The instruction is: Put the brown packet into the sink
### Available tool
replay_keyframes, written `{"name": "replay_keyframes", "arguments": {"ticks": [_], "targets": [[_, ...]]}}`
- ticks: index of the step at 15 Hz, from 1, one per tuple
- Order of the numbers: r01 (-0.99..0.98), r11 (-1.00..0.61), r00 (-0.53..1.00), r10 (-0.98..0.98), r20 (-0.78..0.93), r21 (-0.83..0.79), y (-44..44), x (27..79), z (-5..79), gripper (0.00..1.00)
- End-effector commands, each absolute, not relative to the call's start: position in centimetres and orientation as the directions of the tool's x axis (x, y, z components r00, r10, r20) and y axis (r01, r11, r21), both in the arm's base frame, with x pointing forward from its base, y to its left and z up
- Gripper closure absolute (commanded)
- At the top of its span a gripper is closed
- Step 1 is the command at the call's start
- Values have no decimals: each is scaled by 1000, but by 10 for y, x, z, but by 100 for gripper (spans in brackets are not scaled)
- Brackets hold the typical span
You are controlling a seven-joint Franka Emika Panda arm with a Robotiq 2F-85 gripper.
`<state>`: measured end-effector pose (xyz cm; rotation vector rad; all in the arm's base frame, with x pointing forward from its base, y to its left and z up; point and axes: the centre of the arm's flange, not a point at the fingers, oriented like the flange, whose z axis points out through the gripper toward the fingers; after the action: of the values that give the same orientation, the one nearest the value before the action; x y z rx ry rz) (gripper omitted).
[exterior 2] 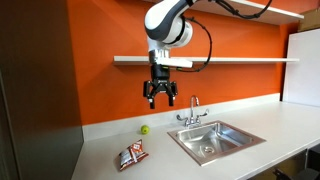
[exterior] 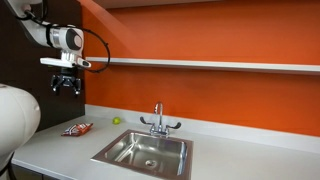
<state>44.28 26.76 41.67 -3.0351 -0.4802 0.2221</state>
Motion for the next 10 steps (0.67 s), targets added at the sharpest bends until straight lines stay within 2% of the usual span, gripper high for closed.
{"name": "replay_keyframes", "arguments": {"ticks": [1, 10], "targets": [[313, -946, 939, 321, -125, -84, 292, 454, 383, 0], [372, -924, 919, 379, -105, -87, 330, 471, 315, 0]]}}
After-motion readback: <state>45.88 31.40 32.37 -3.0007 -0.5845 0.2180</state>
